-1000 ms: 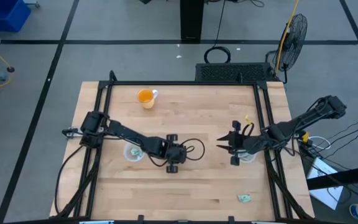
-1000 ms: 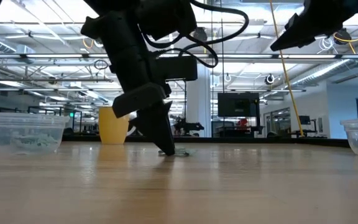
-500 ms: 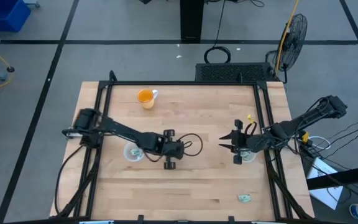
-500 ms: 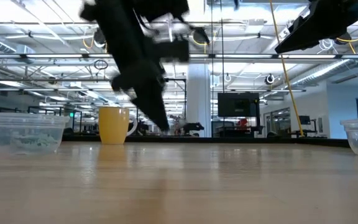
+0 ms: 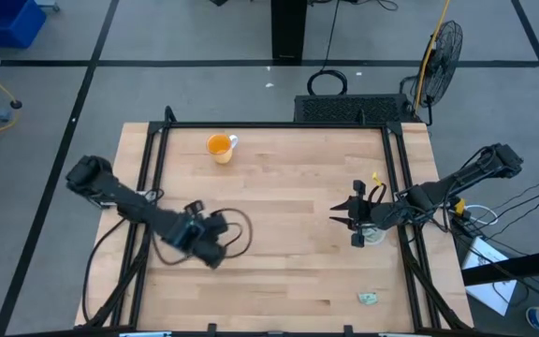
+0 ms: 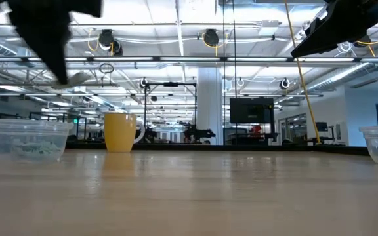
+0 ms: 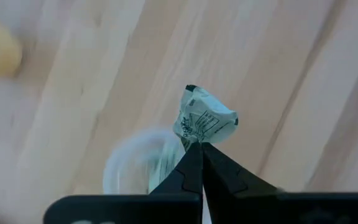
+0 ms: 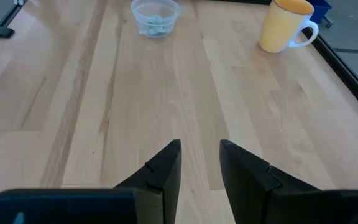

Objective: Pick and place items into bin
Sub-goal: Put the stevia packet into the left transparent bin, then put the stevia packet into the right transparent bin

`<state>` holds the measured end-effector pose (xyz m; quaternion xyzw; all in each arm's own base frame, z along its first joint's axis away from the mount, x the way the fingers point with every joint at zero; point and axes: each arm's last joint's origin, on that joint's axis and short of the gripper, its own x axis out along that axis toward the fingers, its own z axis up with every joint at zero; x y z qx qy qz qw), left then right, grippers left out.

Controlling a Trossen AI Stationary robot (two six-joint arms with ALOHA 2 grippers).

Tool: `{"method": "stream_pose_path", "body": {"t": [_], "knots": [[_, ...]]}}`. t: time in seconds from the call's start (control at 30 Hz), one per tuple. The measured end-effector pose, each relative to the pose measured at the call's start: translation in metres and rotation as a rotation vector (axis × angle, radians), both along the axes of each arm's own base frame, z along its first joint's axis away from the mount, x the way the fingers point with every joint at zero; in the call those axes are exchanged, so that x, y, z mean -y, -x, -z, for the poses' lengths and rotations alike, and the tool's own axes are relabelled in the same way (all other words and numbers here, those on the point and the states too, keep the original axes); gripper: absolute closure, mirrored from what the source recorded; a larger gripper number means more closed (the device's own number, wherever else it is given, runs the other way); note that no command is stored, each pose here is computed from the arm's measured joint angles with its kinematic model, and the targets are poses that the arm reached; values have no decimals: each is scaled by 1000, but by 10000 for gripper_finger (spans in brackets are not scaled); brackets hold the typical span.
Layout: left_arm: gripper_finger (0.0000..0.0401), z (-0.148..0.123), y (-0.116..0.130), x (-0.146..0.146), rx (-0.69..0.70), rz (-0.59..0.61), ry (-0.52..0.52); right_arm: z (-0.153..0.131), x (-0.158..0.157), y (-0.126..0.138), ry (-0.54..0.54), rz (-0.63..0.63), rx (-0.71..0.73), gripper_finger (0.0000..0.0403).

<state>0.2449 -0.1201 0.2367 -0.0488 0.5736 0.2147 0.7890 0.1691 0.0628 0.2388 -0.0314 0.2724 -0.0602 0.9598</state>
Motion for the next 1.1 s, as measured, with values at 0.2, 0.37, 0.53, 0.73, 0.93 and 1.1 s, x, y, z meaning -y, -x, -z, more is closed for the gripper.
{"method": "stream_pose_path", "body": {"t": [0.2,0.37,0.53,0.73,0.93,1.1], "knots": [[392,37,36,10,-60,-164,-45,0,0,0,-2,0,2,301],[396,56,47,8,-85,-238,-14,0,0,0,-25,13,7,311],[366,57,45,7,-99,-179,-20,0,0,0,-24,14,7,321],[328,57,42,2,-119,-201,6,1,0,0,-27,13,14,328],[297,56,39,-2,-117,-176,-19,7,-1,-2,-45,2,62,317],[289,43,28,-3,-74,-152,-21,-1,-11,-3,-155,-189,61,291]]}}
